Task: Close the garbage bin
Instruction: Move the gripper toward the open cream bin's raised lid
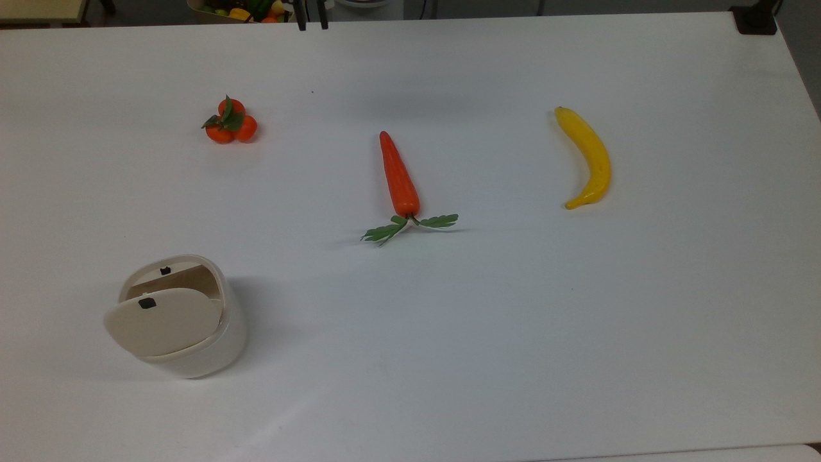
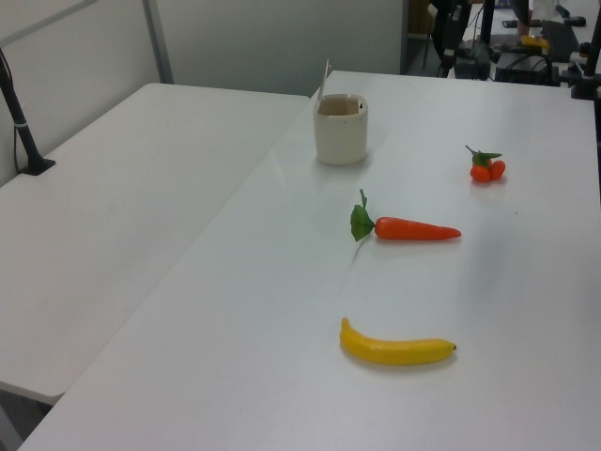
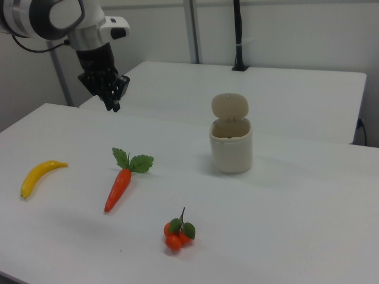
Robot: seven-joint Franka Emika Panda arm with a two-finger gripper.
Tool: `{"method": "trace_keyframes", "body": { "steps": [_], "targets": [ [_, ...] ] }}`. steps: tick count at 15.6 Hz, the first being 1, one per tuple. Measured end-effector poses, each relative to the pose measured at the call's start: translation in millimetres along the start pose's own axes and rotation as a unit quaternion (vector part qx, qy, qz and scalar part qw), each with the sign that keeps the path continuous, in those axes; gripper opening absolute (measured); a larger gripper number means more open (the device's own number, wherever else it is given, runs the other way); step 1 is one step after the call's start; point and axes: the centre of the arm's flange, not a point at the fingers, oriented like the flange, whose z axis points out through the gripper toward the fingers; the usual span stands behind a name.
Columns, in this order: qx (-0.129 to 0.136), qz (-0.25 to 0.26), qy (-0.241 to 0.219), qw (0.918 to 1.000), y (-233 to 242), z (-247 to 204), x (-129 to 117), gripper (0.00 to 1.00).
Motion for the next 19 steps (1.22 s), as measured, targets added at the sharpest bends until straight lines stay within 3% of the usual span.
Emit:
{"method": "trace_keyframes", "body": {
  "steps": [2, 3, 12, 19],
  "targets": [
    [0.001, 0.000, 0.000, 1.0000, -0.2, 0.3, 0.1, 0.02],
    [0.003, 0.001, 0.000, 1.0000, -0.4, 0.6, 0.3, 0.01],
    [0.003, 0.001, 0.016, 0.9999, 0.3, 1.5, 6.1, 0.01],
    [-0.012, 0.011, 0.118, 0.9929, 15.9, 8.9, 40.5, 0.01]
  ]
}}
